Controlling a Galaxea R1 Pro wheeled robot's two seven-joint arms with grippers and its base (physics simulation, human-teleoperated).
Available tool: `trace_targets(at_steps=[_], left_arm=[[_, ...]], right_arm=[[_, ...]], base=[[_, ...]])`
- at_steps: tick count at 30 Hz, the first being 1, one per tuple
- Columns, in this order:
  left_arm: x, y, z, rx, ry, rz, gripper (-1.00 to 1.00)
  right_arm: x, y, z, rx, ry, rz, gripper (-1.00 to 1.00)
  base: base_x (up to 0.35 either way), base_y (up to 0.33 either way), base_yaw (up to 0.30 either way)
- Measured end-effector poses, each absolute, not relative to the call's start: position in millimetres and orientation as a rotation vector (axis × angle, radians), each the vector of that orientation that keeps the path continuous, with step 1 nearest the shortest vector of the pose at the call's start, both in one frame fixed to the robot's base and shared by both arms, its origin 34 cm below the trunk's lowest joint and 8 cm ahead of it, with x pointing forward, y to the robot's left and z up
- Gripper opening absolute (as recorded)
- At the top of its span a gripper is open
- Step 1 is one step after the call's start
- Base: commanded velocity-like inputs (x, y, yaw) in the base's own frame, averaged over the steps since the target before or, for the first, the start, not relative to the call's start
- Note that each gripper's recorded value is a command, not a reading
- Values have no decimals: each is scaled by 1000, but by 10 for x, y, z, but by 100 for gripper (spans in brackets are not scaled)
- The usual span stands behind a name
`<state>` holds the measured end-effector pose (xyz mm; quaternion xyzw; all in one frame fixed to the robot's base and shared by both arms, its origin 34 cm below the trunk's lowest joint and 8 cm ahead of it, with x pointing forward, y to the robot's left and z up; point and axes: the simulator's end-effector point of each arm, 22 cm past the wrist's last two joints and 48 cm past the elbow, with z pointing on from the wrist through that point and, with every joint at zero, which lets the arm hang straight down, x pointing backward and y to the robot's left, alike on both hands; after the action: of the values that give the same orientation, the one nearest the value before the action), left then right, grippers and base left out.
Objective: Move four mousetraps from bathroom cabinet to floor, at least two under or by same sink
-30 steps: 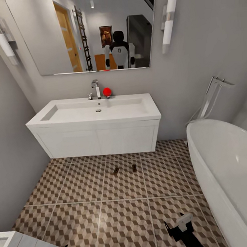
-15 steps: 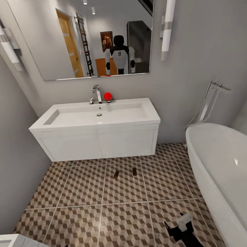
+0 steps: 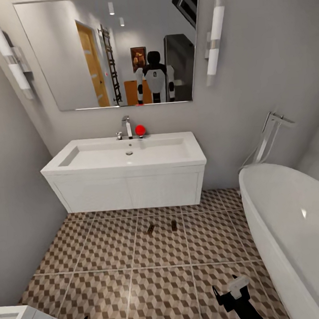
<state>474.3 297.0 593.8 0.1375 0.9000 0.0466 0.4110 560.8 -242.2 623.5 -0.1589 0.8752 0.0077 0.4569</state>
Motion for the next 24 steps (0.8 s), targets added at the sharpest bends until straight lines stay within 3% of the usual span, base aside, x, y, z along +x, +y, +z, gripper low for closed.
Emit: trace_targets(at_steps=[24], left_arm=[[4787, 2934, 6071, 342, 2249, 114, 100]], right_arm=[[5647, -2429, 6381, -386, 2144, 9, 100]], base=[[0, 0, 0]])
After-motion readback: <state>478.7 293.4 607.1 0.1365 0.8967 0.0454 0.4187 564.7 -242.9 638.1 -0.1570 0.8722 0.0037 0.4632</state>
